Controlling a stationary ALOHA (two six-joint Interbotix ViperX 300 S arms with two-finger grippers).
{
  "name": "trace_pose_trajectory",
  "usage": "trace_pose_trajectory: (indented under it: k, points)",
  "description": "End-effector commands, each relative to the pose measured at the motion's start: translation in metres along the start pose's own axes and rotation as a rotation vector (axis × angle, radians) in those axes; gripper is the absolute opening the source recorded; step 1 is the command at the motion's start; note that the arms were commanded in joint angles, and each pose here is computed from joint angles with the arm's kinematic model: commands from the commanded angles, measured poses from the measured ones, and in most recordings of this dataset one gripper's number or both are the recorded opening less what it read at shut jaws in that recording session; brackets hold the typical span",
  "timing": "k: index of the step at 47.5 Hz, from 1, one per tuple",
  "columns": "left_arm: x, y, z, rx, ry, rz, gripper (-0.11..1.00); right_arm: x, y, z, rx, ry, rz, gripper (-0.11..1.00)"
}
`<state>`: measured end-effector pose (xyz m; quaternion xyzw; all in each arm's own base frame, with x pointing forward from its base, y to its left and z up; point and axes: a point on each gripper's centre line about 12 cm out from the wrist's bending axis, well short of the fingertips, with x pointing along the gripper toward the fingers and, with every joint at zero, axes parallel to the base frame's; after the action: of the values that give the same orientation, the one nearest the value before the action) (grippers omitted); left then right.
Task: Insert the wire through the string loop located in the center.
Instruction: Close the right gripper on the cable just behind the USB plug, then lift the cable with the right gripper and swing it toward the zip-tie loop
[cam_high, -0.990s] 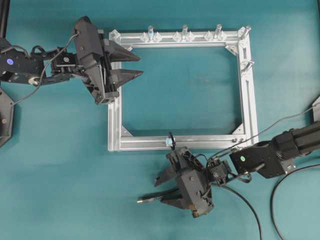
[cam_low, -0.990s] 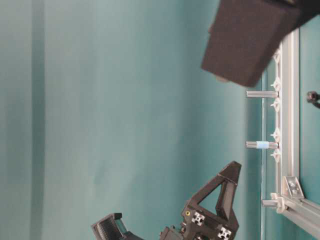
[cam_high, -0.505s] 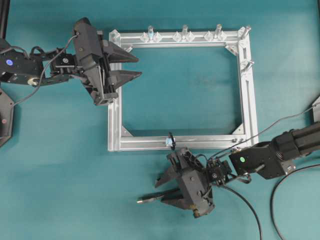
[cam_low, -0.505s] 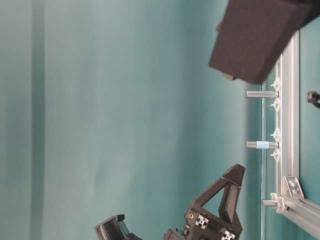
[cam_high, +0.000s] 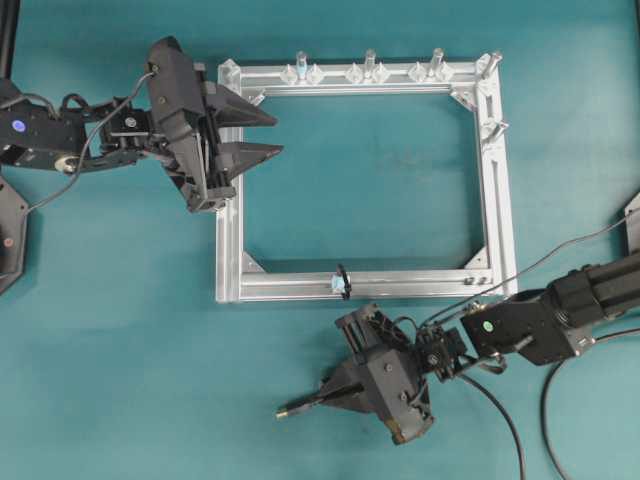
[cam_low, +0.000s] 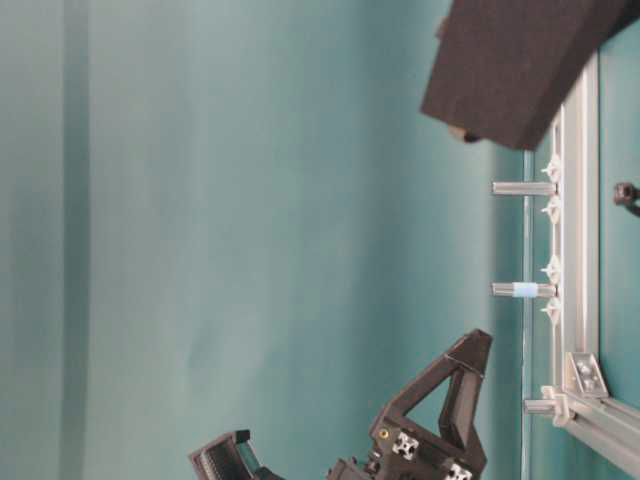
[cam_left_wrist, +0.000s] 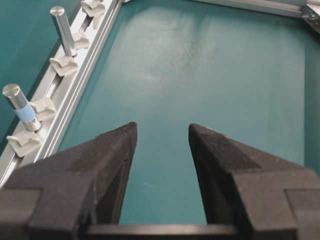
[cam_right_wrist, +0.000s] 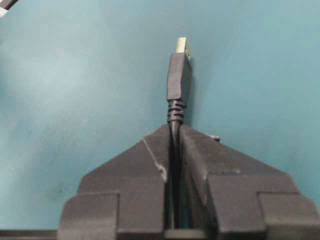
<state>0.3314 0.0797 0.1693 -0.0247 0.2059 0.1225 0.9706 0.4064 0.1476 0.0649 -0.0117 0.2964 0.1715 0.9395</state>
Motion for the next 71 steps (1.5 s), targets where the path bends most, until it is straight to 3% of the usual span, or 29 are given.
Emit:
trace_pose_trajectory:
  k: [1,41,71]
  points:
    - [-0.003,-0.002,0.011,0.001,-0.037,-0.004,0.47,-0.004,0.0,0.009,-0.004,-0.005,-0.002,0.07]
    - [-0.003,-0.002,0.012,0.002,-0.04,-0.006,0.47,-0.019,0.001,0.021,-0.006,0.005,-0.01,0.07]
    - [-0.002,-0.005,0.012,0.004,-0.04,-0.014,0.47,-0.044,0.005,0.056,-0.013,-0.091,-0.004,0.07]
